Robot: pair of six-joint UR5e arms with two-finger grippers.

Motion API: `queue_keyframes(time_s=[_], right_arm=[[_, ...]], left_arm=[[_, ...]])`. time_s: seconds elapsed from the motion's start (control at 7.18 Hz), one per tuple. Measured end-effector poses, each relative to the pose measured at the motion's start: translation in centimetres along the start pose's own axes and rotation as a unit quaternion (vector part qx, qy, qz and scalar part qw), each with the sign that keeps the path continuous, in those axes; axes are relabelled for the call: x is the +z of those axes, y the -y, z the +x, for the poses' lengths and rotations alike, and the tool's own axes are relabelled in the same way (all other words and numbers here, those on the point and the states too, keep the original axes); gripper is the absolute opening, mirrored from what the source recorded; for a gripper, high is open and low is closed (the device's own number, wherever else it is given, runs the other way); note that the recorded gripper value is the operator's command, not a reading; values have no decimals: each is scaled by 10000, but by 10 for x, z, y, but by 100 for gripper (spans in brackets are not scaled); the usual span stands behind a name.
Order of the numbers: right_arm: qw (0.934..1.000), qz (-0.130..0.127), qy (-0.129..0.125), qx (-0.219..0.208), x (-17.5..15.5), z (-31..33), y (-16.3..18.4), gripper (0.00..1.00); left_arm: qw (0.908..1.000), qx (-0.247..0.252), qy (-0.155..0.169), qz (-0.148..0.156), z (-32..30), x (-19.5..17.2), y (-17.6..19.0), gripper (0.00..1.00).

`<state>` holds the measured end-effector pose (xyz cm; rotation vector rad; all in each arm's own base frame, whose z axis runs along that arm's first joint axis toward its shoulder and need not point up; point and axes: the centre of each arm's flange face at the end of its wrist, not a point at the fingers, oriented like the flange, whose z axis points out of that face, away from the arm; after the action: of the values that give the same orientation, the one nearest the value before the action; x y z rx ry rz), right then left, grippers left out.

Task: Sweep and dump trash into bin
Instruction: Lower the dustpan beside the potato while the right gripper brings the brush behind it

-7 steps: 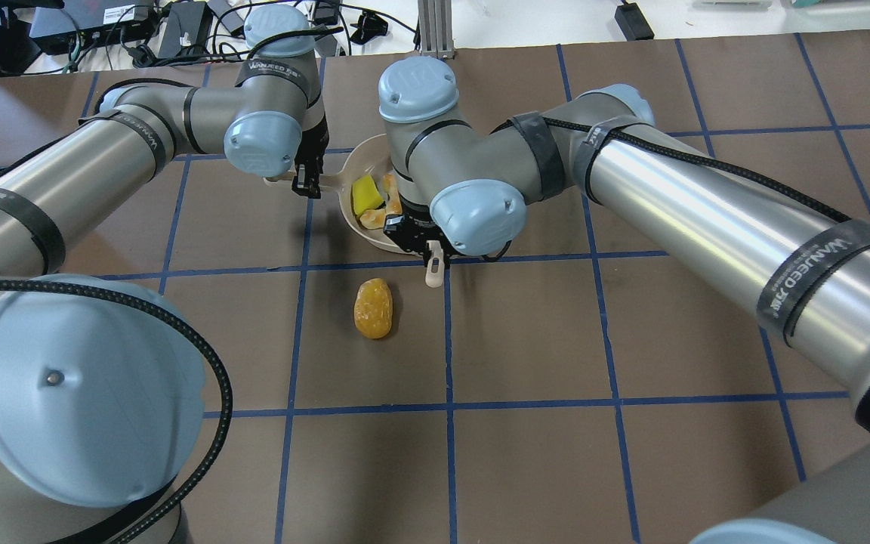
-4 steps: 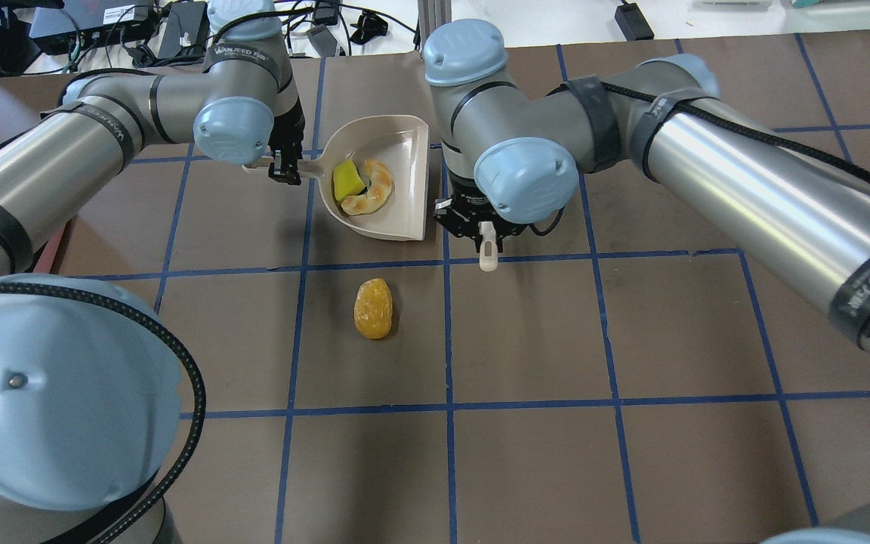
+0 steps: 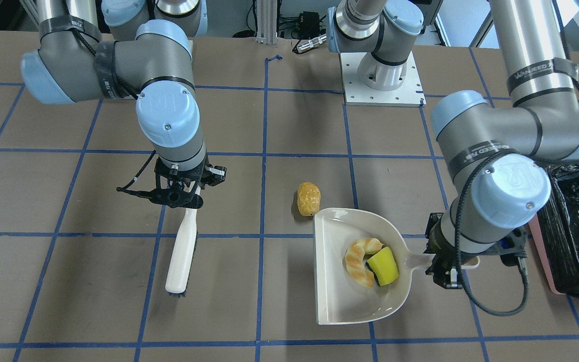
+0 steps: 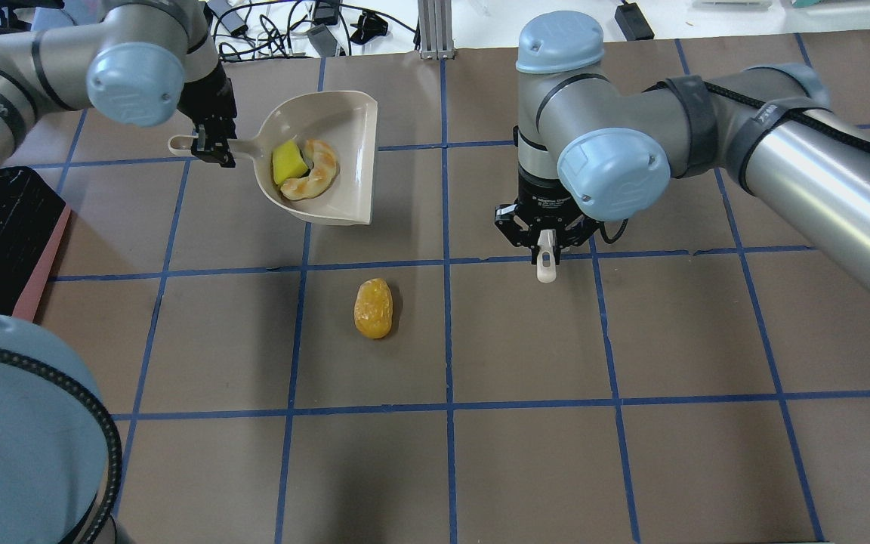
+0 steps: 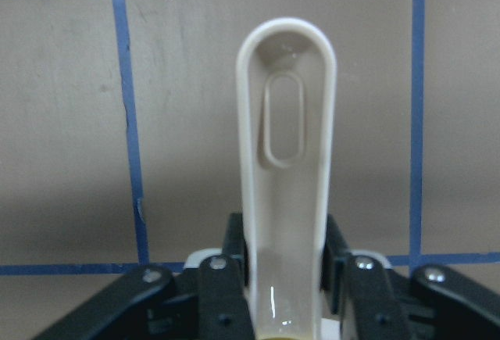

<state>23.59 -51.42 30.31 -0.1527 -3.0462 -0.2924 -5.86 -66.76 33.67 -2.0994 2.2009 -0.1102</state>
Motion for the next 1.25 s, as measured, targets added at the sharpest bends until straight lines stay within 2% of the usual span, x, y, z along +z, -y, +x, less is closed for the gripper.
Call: queue_keyframes(time_s=[0.14, 0.42, 0.84, 1.25], right_arm=[[10000, -41, 8, -87, 3, 9, -14, 0], [9996, -106, 2, -277, 10, 21, -51, 0], [9988, -456, 162, -2, 40, 18, -100, 0], [9989, -459, 35, 74, 46, -35, -150, 0]], left_arm=[[9999, 104, 96, 50, -12, -8, 21, 0], [9985, 139, 445, 279, -42, 18, 40, 0], [9950, -128, 636, 754, -94, 64, 38, 0], [9882, -684, 660, 1198, -134, 74, 23, 0]])
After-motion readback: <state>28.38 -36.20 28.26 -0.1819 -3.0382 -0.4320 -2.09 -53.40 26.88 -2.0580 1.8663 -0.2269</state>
